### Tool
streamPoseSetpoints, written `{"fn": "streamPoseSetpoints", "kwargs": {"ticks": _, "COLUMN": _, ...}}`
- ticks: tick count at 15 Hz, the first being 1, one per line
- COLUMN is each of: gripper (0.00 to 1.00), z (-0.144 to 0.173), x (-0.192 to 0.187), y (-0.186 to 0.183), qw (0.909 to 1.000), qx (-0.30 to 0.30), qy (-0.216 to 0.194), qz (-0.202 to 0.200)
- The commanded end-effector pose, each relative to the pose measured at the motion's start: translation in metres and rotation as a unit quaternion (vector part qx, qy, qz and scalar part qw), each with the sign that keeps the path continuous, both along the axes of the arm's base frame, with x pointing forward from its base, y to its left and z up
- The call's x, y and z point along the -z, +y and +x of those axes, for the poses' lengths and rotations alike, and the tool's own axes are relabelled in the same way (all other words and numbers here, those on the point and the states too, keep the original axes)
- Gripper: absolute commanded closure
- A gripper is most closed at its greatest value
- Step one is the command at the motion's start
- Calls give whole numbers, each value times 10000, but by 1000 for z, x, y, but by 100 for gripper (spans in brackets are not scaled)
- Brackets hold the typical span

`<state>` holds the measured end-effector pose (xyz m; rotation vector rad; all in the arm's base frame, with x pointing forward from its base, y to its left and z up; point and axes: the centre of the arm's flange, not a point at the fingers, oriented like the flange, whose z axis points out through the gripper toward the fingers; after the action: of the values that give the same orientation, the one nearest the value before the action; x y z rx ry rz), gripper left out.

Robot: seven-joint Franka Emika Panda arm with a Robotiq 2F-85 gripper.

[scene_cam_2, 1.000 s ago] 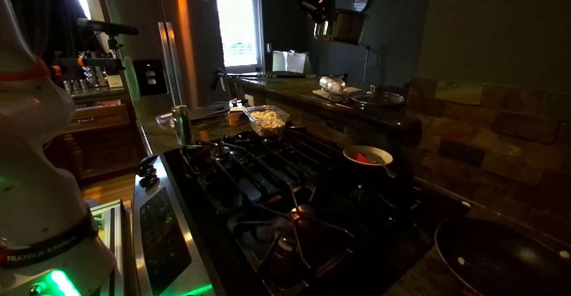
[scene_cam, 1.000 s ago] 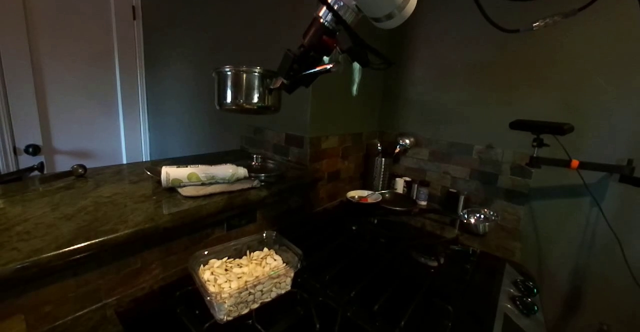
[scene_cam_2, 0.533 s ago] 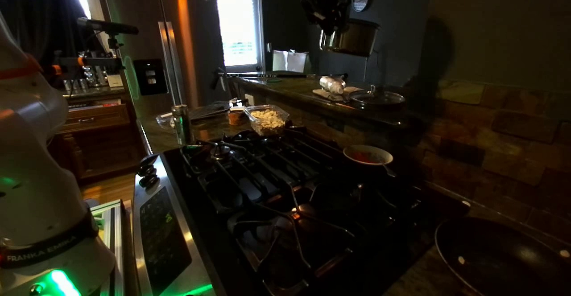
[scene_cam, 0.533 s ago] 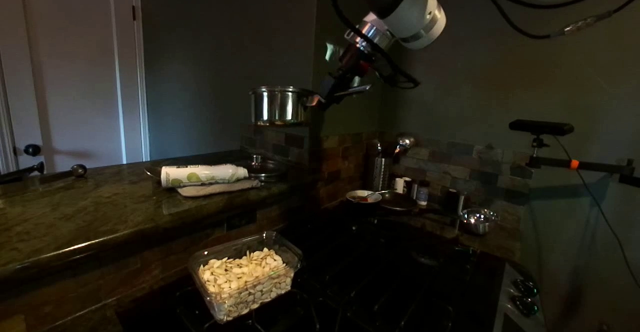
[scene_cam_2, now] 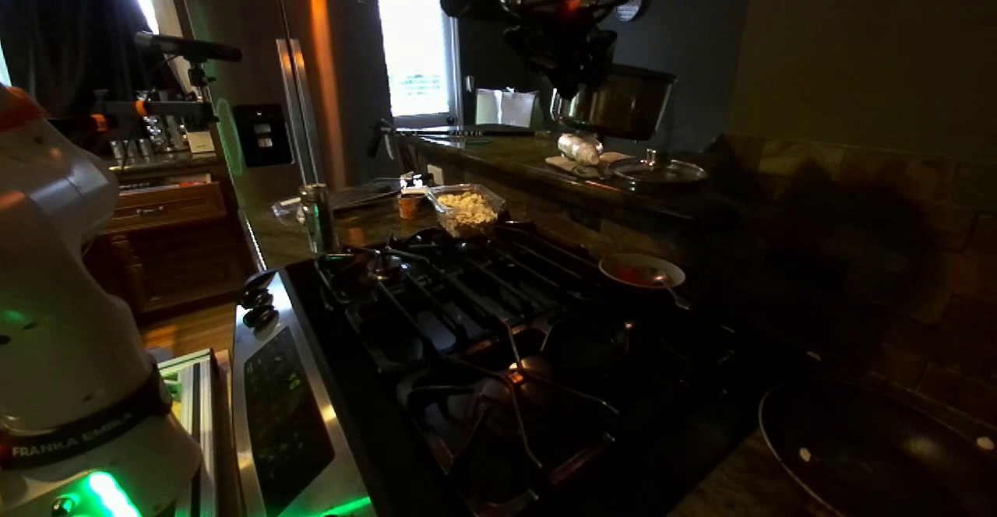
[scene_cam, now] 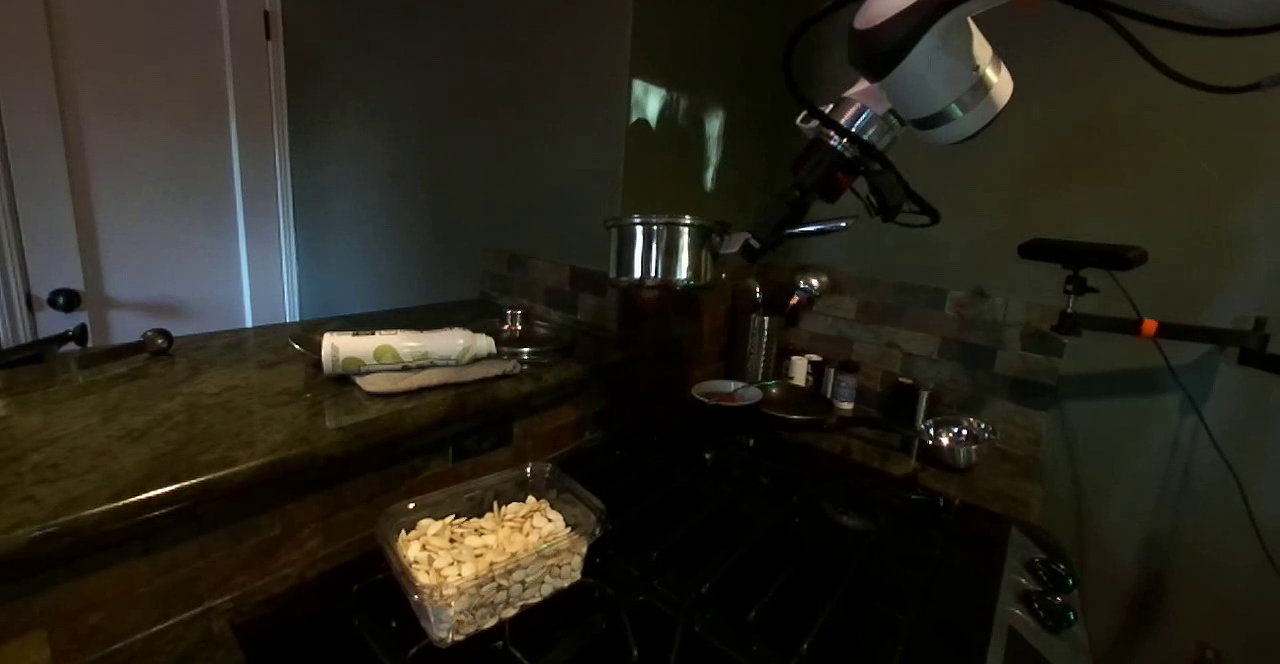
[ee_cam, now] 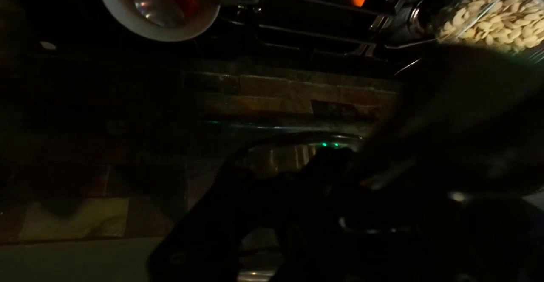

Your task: Pick up the pot, and then place it on the middle part of the stove

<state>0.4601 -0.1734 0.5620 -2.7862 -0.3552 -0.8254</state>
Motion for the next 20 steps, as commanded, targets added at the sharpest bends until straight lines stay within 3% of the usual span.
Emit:
{"fn": "streamPoseSetpoints", "kwargs": {"ticks": 1, "gripper": 98, "z": -57, "x": -13, "y": 23, "qw": 9988, "qx": -365, "qy": 36, "qz": 319}}
{"fn": "streamPoseSetpoints", "kwargs": {"ticks": 2, "gripper": 98, "z": -59, "x": -17, "y": 24, "qw": 9980, "qx": -497, "qy": 71, "qz": 383}}
{"fn": "streamPoseSetpoints", "kwargs": {"ticks": 3, "gripper": 90, "z": -30, "x": -1, "y": 14, "qw": 9992, "qx": -275, "qy": 177, "qz": 245}}
{"fn": "streamPoseSetpoints", "kwargs": {"ticks": 6, "gripper": 90, "z": -47, "x": -12, "y": 21, "qw": 9984, "qx": -423, "qy": 146, "qz": 351}}
{"fn": "streamPoseSetpoints", "kwargs": {"ticks": 7, "gripper": 98, "z": -48, "x": -12, "y": 21, "qw": 9984, "qx": -426, "qy": 133, "qz": 355}}
{"fn": "streamPoseSetpoints", "kwargs": {"ticks": 8, "gripper": 98, "z": -52, "x": -8, "y": 25, "qw": 9987, "qx": -403, "qy": -2, "qz": 297}}
{"fn": "streamPoseSetpoints", "kwargs": {"ticks": 14, "gripper": 98, "z": -90, "x": 41, "y": 31, "qw": 9983, "qx": -214, "qy": -522, "qz": -165}}
{"fn": "streamPoseSetpoints", "kwargs": {"ticks": 20, "gripper": 98, "z": -122, "x": 84, "y": 51, "qw": 9979, "qx": -329, "qy": -549, "qz": -40}}
